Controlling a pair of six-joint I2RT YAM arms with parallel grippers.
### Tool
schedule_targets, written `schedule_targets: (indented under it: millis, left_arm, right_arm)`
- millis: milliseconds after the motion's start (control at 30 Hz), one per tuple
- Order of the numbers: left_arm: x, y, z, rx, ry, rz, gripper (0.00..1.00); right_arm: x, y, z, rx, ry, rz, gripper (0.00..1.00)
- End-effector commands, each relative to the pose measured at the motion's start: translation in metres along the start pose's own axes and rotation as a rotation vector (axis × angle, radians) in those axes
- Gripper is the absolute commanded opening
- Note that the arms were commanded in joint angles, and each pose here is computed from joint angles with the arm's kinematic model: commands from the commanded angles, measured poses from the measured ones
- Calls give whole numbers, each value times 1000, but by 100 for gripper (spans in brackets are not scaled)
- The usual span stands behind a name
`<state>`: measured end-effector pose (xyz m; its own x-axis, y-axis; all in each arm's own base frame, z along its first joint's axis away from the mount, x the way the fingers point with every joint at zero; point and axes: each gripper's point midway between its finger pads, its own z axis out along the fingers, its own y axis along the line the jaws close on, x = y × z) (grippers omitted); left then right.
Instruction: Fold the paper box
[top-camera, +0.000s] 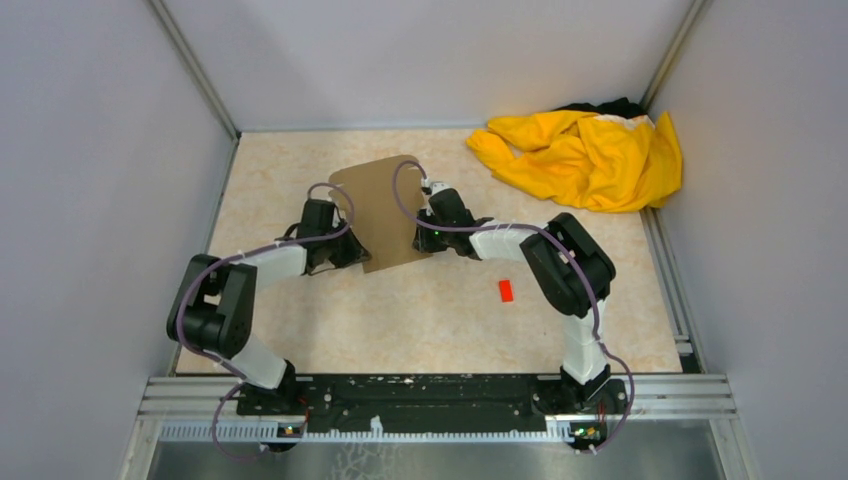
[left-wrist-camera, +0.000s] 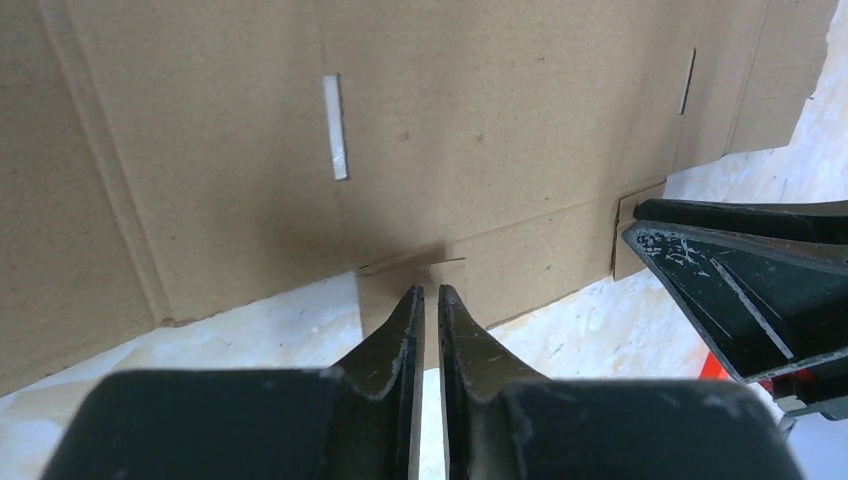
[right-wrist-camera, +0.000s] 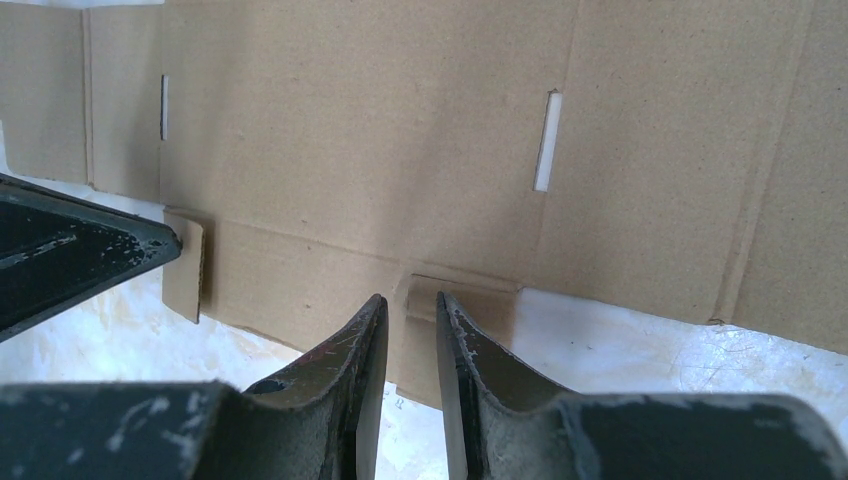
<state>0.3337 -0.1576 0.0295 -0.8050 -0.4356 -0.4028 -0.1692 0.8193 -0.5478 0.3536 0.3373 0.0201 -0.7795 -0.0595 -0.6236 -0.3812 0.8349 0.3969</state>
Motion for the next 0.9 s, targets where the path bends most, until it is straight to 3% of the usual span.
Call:
schedule_targets:
  millis: [0,567,867]
  left_arm:
    - [9,3,10,-56,34,50,15]
    - [32,18,28,-135,107,105,11]
    - [37,22,31,-133,116,107,10]
  right_arm:
    - [158,-68,-19,228,493,37,26]
    - [169,-75,-29,253,495,60,25]
    - [181,-84,-42,305,497,99,19]
